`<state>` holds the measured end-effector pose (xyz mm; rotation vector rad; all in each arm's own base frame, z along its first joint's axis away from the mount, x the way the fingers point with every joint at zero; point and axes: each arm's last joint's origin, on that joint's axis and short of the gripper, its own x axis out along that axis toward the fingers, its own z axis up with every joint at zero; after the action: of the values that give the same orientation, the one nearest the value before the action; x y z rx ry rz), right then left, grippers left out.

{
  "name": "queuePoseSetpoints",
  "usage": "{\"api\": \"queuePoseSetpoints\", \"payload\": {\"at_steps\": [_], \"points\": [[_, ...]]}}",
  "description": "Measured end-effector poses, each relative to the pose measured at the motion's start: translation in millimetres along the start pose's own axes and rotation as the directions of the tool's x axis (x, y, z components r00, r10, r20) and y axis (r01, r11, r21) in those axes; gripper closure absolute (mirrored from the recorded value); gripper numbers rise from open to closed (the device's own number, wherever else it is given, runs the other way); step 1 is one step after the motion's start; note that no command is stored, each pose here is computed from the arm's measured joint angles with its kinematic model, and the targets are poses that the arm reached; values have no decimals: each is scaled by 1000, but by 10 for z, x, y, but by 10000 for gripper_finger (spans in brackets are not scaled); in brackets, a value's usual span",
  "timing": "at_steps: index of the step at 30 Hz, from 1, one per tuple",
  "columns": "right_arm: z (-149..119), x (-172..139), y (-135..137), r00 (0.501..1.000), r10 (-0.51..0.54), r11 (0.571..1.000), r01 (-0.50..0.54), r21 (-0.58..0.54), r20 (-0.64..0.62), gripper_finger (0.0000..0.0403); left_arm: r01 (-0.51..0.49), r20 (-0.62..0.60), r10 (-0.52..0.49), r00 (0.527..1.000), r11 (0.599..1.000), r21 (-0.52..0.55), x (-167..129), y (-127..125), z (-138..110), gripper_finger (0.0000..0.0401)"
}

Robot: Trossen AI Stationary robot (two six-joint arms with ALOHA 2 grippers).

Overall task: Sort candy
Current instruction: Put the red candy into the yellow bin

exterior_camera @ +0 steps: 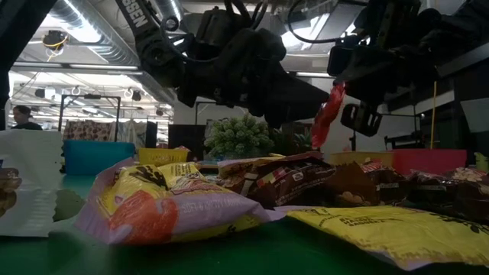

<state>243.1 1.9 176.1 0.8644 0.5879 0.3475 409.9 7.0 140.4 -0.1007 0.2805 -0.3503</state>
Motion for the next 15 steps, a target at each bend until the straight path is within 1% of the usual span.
{"api": "queuePoseSetpoints", "payload": {"at_steps": [3, 6, 10, 15], "points": [[5, 0, -4, 1000, -16, 1000, 16, 0, 16, 403, 6, -1, -6, 1000, 1000, 25, 11, -27, -1, 235], [7, 0, -5, 1000, -20, 1000, 20, 0, 22, 403, 10, -2, -10, 1000, 999, 51, 21, -54, -3, 258], [8, -1, -4, 1000, -20, 1000, 20, -1, 23, 403, 11, -2, -11, 1000, 999, 53, 23, -59, -3, 297], [9, -1, -7, 999, -27, 1000, 27, 1, 26, 403, -28, -1, 28, 1000, 998, 54, 22, -44, -3, 353]]}}
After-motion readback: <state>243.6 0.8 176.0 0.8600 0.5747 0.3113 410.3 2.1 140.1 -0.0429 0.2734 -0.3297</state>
